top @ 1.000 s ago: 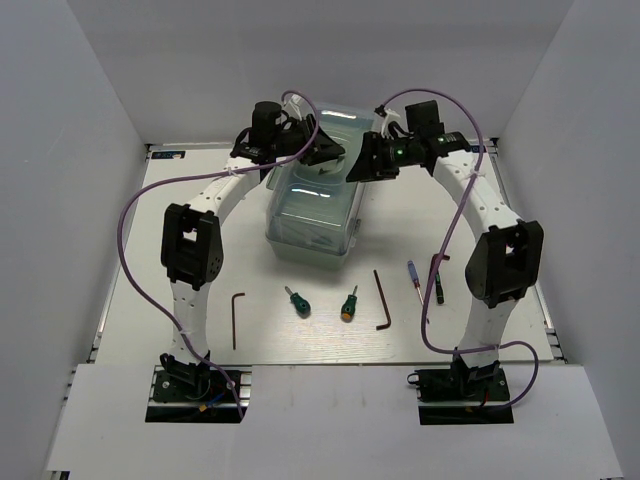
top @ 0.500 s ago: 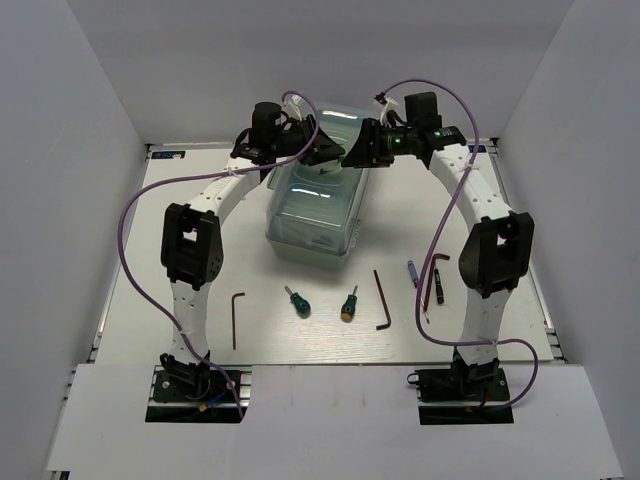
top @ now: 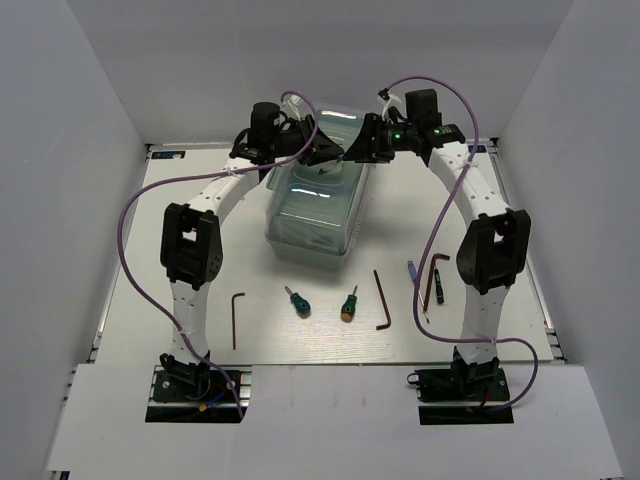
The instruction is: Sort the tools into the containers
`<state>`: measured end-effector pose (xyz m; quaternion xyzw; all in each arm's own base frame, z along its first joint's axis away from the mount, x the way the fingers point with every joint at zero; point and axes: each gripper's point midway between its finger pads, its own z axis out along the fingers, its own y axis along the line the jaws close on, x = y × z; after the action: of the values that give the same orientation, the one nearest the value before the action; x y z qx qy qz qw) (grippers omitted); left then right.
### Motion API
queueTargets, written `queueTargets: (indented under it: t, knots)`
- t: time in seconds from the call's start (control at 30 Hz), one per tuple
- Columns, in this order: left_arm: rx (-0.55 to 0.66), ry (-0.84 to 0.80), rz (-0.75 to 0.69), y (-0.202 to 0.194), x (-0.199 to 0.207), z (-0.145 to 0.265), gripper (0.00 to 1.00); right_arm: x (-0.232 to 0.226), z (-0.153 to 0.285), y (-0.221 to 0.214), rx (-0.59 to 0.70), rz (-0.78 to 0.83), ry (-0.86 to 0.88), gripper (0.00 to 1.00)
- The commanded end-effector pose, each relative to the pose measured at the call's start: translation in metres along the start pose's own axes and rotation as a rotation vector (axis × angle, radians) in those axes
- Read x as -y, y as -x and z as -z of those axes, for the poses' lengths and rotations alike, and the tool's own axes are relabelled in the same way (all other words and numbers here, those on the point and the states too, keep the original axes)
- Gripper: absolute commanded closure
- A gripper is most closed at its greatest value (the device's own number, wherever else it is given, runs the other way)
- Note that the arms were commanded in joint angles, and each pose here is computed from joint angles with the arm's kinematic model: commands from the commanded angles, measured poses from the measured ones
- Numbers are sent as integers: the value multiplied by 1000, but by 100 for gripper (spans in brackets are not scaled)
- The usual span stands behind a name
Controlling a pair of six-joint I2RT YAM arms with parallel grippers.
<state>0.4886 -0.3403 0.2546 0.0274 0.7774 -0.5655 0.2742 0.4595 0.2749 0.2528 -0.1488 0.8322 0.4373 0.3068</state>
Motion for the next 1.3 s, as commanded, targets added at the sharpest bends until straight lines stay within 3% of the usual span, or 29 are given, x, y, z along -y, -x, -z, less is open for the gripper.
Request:
queueTargets:
  t: [0.0, 0.6, 1.27]
  knots:
    - [-98, -68, 7, -25, 32, 6, 56, -16, -39, -23, -61, 26, 40, 42]
    - [-93, -60, 26, -24, 24, 14, 57, -51, -31, -17, -32, 139, 78, 44]
    - [-77, -67, 18, -18, 24, 22, 57, -42, -25, -9, 13, 165, -2, 44]
